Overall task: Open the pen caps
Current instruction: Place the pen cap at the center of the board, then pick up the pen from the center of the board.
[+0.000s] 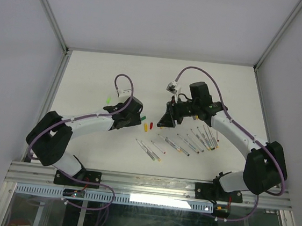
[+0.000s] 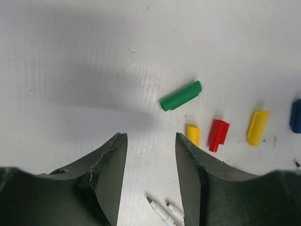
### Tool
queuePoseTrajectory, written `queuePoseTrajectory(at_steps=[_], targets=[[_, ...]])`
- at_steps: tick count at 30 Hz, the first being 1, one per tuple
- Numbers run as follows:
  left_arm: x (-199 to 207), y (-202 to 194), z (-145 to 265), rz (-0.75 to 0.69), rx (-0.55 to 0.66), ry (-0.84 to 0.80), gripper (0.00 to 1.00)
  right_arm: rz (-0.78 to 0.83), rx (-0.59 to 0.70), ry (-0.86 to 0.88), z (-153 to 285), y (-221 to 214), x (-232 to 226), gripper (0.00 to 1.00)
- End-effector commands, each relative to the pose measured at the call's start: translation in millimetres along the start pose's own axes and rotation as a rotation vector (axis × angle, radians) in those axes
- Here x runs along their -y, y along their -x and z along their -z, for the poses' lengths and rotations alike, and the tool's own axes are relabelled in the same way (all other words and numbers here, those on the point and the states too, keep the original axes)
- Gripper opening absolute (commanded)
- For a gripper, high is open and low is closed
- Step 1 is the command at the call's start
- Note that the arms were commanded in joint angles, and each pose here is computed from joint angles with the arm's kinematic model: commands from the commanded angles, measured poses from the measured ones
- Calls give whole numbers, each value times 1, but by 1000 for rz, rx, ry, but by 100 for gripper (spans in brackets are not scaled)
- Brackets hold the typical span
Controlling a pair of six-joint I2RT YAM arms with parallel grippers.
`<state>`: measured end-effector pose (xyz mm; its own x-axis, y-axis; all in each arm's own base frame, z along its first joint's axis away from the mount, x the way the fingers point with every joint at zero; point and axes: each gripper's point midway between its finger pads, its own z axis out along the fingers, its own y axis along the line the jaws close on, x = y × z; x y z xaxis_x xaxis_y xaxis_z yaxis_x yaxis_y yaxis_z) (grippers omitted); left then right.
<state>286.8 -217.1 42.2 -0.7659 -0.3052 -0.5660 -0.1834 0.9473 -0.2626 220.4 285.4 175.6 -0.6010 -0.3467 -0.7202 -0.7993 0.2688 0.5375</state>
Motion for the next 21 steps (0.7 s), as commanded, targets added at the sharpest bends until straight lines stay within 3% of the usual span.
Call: queuePoseTrajectory(at_steps=[1,6,11,21], targets=[[17,44,33,-118,171,-107,48,117,59,84,14,16,-21,55],[-14,72,36,-221,318,27,69,132,63,103,17,16,-23,55],[-63,86,29,-231,350,215,97,143,73,99,22,17,-20,56],[-122,102,8,-132,248,250,99,143,71,83,23,16,-12,56]])
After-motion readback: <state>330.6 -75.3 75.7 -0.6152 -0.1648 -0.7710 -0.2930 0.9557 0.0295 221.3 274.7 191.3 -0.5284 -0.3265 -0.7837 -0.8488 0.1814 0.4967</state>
